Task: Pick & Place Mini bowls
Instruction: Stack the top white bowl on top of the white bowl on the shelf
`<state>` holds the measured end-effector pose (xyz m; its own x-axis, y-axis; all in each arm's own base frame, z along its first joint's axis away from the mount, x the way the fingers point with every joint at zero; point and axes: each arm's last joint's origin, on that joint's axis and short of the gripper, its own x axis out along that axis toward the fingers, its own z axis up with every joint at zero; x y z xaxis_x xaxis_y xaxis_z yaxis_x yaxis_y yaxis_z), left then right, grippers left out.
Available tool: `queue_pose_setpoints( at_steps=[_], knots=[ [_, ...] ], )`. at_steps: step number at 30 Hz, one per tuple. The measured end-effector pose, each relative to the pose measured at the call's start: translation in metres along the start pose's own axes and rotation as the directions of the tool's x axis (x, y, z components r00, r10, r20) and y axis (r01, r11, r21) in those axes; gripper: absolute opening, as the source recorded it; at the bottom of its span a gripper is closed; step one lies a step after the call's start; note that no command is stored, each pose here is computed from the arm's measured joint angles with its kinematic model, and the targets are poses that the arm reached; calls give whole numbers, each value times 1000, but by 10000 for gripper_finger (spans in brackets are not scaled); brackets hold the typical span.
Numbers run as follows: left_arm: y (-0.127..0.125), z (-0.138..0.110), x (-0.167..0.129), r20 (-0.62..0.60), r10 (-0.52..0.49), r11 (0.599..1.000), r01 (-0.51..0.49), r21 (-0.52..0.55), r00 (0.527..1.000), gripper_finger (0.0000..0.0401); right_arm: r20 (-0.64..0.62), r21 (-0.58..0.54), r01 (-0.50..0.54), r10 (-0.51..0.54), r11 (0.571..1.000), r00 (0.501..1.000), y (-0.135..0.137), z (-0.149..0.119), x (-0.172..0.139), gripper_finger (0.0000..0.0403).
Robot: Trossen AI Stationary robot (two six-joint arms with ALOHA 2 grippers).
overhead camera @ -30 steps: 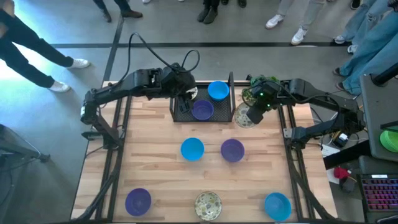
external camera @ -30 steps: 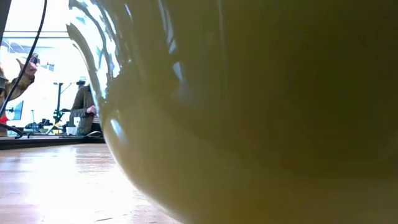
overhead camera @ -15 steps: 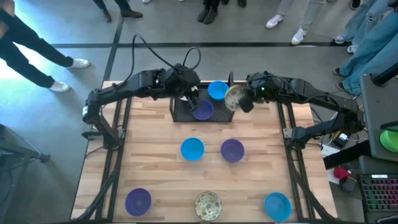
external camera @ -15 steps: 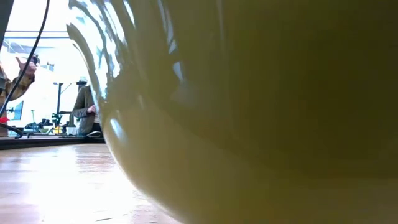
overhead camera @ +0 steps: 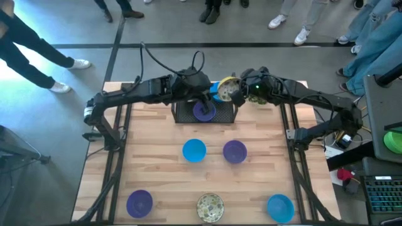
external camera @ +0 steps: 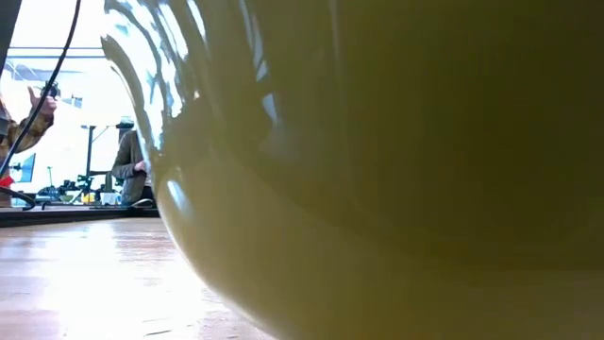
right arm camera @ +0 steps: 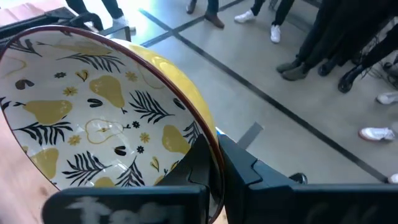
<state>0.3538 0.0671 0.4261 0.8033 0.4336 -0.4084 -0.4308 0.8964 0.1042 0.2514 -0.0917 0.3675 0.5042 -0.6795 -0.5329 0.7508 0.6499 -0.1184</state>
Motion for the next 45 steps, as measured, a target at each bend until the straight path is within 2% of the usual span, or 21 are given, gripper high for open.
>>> queue_pose_setpoints(
  at_steps=[4, 15, 20, 29, 35, 45],
  knots=[
    [1, -2, 4, -9, 58, 998, -58, -21, 998, 163, 25, -2, -7, 7, 1000, 1000, 3, 3, 3, 11],
    [-6, -17, 28, -33, 86, 996, -87, -22, 996, 163, 51, -2, -10, 10, 1000, 999, 4, 6, 4, 11],
    [-5, -20, 33, -32, 181, 983, -182, -29, 983, 163, 56, 4, -12, 12, 1000, 998, 4, 6, 4, 11],
    [-8, -23, 47, -18, 208, 971, -208, -115, 978, 163, 69, 11, -17, 16, 1000, 997, 4, 8, 4, 11],
    [-8, -25, 54, -5, 304, 945, -302, -128, 953, 163, 73, 13, -17, 16, 1000, 997, 4, 8, 4, 11],
    [-8, -24, 54, 3, 313, 934, -307, -184, 950, 163, 73, 10, -17, 16, 1000, 997, 4, 8, 4, 11]
  ],
)
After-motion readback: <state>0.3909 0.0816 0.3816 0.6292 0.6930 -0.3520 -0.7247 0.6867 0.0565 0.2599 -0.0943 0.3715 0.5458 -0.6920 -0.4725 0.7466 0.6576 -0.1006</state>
